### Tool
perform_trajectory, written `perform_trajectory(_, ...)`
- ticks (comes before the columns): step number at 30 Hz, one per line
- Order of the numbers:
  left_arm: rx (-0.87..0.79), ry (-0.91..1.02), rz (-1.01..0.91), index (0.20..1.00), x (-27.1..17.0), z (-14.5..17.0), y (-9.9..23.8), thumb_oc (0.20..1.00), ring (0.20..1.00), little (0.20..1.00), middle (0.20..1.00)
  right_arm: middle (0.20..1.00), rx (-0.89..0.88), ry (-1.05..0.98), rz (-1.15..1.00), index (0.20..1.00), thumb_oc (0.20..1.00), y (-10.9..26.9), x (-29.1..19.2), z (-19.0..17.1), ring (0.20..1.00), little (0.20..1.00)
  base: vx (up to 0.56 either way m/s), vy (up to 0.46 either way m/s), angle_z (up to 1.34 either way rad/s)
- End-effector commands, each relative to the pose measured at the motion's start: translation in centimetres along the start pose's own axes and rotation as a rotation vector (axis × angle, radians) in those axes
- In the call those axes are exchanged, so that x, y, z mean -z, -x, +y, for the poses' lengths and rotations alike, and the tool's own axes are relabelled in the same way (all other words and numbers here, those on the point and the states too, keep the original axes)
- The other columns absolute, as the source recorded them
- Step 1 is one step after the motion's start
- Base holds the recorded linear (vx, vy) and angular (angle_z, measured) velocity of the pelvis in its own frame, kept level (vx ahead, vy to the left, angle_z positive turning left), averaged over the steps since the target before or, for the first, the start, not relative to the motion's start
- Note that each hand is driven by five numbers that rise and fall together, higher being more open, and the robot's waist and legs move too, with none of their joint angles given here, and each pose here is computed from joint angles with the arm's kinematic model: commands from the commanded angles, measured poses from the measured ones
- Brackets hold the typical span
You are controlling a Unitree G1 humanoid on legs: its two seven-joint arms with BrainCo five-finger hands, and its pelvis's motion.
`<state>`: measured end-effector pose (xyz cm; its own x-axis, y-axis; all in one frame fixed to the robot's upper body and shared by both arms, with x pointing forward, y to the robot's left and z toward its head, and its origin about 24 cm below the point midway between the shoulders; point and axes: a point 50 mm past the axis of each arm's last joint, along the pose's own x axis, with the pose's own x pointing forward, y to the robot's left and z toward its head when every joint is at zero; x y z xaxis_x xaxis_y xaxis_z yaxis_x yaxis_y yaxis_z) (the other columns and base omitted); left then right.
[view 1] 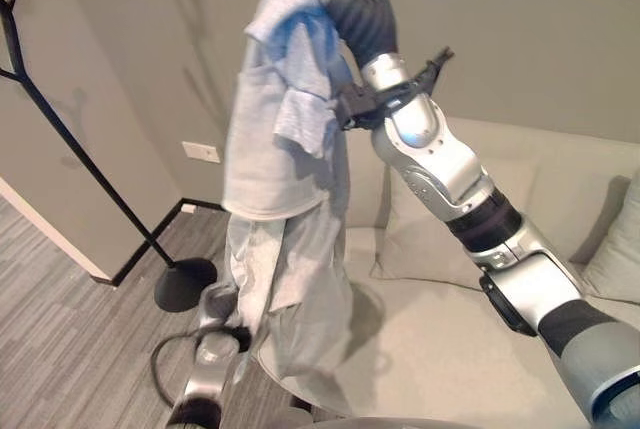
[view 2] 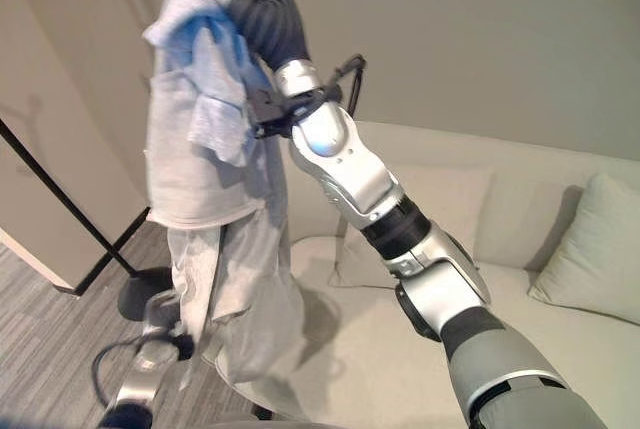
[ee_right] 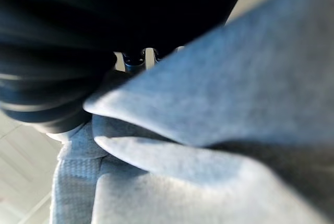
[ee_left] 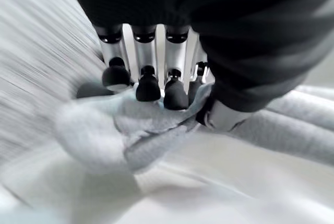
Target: Hang the clothes on the sofa on the clothes rack.
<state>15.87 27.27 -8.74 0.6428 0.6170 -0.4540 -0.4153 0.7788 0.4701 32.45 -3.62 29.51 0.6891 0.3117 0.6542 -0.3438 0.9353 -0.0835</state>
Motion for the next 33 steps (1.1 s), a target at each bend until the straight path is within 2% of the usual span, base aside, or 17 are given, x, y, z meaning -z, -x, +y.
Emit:
perform_trajectory(1, -0.023, -0.017, -0.115, 0.200, -3.4, -0.4, -1.4, 0.200, 0.200, 0.200, 0.200, 0.200, 0.039, -0.046, -0.168, 0.200, 0.200, -0.8, -3.1, -0.1, 0.200, 0.200, -0.14, -0.117, 0.00)
perform_trajectory(2, -0.258, -0.052, -0.127, 0.200, -3.0, 5.4, -2.0, 0.200, 0.200, 0.200, 0.200, 0.200, 0.069, -0.020, -0.166, 0.200, 0.200, 0.9, -2.5, -1.4, 0.200, 0.200, -0.14, -0.119, 0.07)
perform_trajectory(5, -0.330, -0.065, -0.132, 0.200, -3.0, 7.1, -2.1, 0.200, 0.200, 0.200, 0.200, 0.200, 0.070, -0.031, -0.161, 0.200, 0.200, 1.4, -2.3, -1.4, 0.200, 0.200, -0.12, -0.107, 0.23)
perform_trajectory(6, -0.435, -0.104, -0.184, 0.200, -4.1, 9.9, -2.2, 0.200, 0.200, 0.200, 0.200, 0.200, 0.065, -0.035, -0.183, 0.200, 0.200, 2.7, -2.7, -1.8, 0.200, 0.200, -0.20, -0.125, 0.32)
perform_trajectory(8, -0.528, -0.145, -0.263, 0.200, -6.3, 12.4, -2.5, 0.200, 0.200, 0.200, 0.200, 0.200, 0.080, -0.027, -0.169, 0.200, 0.200, 3.8, -2.2, -2.2, 0.200, 0.200, -0.22, -0.108, 0.51)
perform_trajectory(9, -0.529, -0.147, -0.264, 0.200, -6.3, 12.4, -2.5, 0.200, 0.200, 0.200, 0.200, 0.200, 0.081, -0.027, -0.169, 0.200, 0.200, 3.9, -2.2, -2.2, 0.200, 0.200, -0.20, -0.028, 0.35)
perform_trajectory(10, -0.617, -0.165, -0.329, 0.200, -8.0, 14.6, -2.0, 0.200, 0.200, 0.200, 0.200, 0.200, 0.051, -0.033, -0.152, 0.200, 0.200, 4.8, -2.0, -2.1, 0.200, 0.200, -0.09, -0.008, 0.24)
perform_trajectory(11, -0.617, -0.166, -0.327, 0.200, -7.9, 14.6, -2.0, 0.200, 0.200, 0.200, 0.200, 0.200, 0.050, -0.034, -0.150, 0.200, 0.200, 4.8, -2.0, -2.0, 0.200, 0.200, -0.28, 0.016, 0.31)
perform_trajectory(13, -0.741, -0.147, -0.409, 0.200, -10.5, 17.0, -1.2, 0.200, 0.200, 0.200, 0.200, 0.200, 0.027, -0.025, -0.150, 0.200, 0.200, 5.4, -2.3, -1.8, 0.200, 0.200, -0.25, 0.063, 0.19)
perform_trajectory(15, -0.766, -0.147, -0.428, 0.200, -11.1, 17.5, -1.0, 0.200, 0.200, 0.200, 0.200, 0.200, 0.027, -0.009, -0.152, 0.200, 0.200, 5.5, -2.4, -1.9, 0.200, 0.200, -0.13, 0.098, -0.39)
perform_trajectory(17, -0.840, -0.120, -0.513, 0.200, -13.6, 18.5, -0.5, 0.200, 0.200, 0.200, 0.200, 0.200, 0.009, 0.013, -0.160, 0.200, 0.200, 6.0, -2.7, -1.9, 0.200, 0.200, -0.17, 0.170, 0.21)
perform_trajectory(18, -0.841, -0.121, -0.512, 0.200, -13.6, 18.5, -0.5, 0.200, 0.200, 0.200, 0.200, 0.200, 0.008, 0.013, -0.160, 0.200, 0.200, 6.1, -2.7, -1.9, 0.200, 0.200, -0.18, 0.200, 1.38)
perform_trajectory(22, -0.879, -0.100, -0.680, 0.200, -18.9, 18.4, -0.1, 0.200, 0.200, 0.200, 0.200, 0.200, 0.041, 0.101, -0.205, 0.200, 0.200, 7.5, -3.7, -3.0, 0.200, 0.200, -0.16, 0.337, 1.02)
perform_trajectory(25, -0.884, -0.113, -0.769, 0.200, -21.3, 18.2, 0.4, 0.200, 0.200, 0.200, 0.200, 0.200, 0.090, 0.200, -0.259, 0.200, 0.200, 8.0, -4.9, -4.0, 0.200, 0.200, -0.08, 0.323, 0.92)
perform_trajectory(29, -0.872, -0.136, -0.797, 0.200, -21.5, 17.6, 0.8, 0.200, 0.200, 0.200, 0.200, 0.200, 0.158, 0.194, -0.278, 0.200, 0.200, 8.7, -5.3, -4.7, 0.200, 0.200, -0.10, 0.638, 0.31)
perform_trajectory(31, -0.814, -0.107, -0.817, 0.200, -21.6, 16.1, 0.8, 0.200, 0.200, 0.200, 0.200, 0.200, 0.214, 0.285, -0.290, 0.200, 0.200, 9.4, -5.7, -5.8, 0.200, 0.200, -0.10, 0.428, -0.02)
perform_trajectory(33, -0.812, -0.107, -0.819, 0.200, -21.6, 16.0, 0.8, 0.200, 0.200, 0.200, 0.200, 0.200, 0.215, 0.288, -0.289, 0.200, 0.200, 9.4, -5.7, -5.9, 0.200, 0.200, -0.10, 0.383, -0.19)
